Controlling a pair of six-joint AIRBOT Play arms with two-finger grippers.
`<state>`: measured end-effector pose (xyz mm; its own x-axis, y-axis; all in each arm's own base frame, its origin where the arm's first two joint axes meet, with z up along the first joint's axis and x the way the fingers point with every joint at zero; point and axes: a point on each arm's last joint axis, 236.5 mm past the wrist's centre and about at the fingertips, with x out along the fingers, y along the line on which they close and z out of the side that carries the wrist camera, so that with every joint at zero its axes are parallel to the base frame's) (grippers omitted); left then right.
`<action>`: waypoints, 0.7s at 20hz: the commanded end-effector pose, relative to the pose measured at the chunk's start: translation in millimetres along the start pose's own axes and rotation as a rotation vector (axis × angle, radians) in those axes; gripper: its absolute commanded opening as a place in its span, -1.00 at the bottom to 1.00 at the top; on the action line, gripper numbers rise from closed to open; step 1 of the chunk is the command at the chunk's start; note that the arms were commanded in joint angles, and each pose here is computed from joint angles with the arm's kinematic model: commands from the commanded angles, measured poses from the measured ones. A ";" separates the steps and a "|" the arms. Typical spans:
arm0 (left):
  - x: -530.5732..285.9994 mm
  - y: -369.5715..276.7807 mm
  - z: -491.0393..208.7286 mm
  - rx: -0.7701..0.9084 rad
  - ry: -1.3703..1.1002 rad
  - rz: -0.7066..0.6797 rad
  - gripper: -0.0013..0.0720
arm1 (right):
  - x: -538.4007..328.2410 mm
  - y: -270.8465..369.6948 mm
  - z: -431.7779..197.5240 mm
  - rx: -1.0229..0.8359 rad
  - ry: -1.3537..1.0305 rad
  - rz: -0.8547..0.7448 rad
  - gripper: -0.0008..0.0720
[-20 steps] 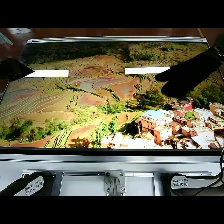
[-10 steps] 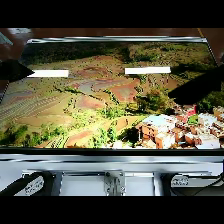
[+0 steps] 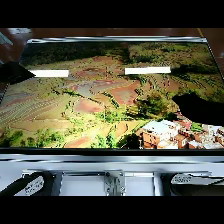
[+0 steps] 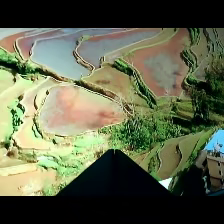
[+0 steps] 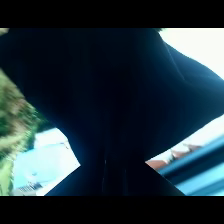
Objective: Fold the shirts.
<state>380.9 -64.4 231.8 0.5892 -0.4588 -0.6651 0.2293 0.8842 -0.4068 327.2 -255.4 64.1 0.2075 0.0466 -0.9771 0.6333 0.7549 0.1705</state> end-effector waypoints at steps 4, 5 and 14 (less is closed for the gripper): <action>0.1 -0.1 -0.5 -0.001 0.002 -0.001 -0.85 | 29.0 -62.8 -75.0 0.144 0.214 -0.058 -0.80; 0.1 -0.3 -0.6 -0.001 0.002 -0.001 -0.85 | 36.1 -69.7 -88.2 0.159 0.235 -0.072 -0.80; 0.1 -0.2 -0.5 -0.001 0.002 -0.001 -0.85 | 102.6 -87.9 -194.2 0.345 0.303 -0.108 -0.79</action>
<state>380.5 -64.6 231.6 0.5873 -0.4597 -0.6661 0.2289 0.8838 -0.4081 168.0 -204.7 -52.4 -0.0527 0.2194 -0.9742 0.8353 0.5444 0.0774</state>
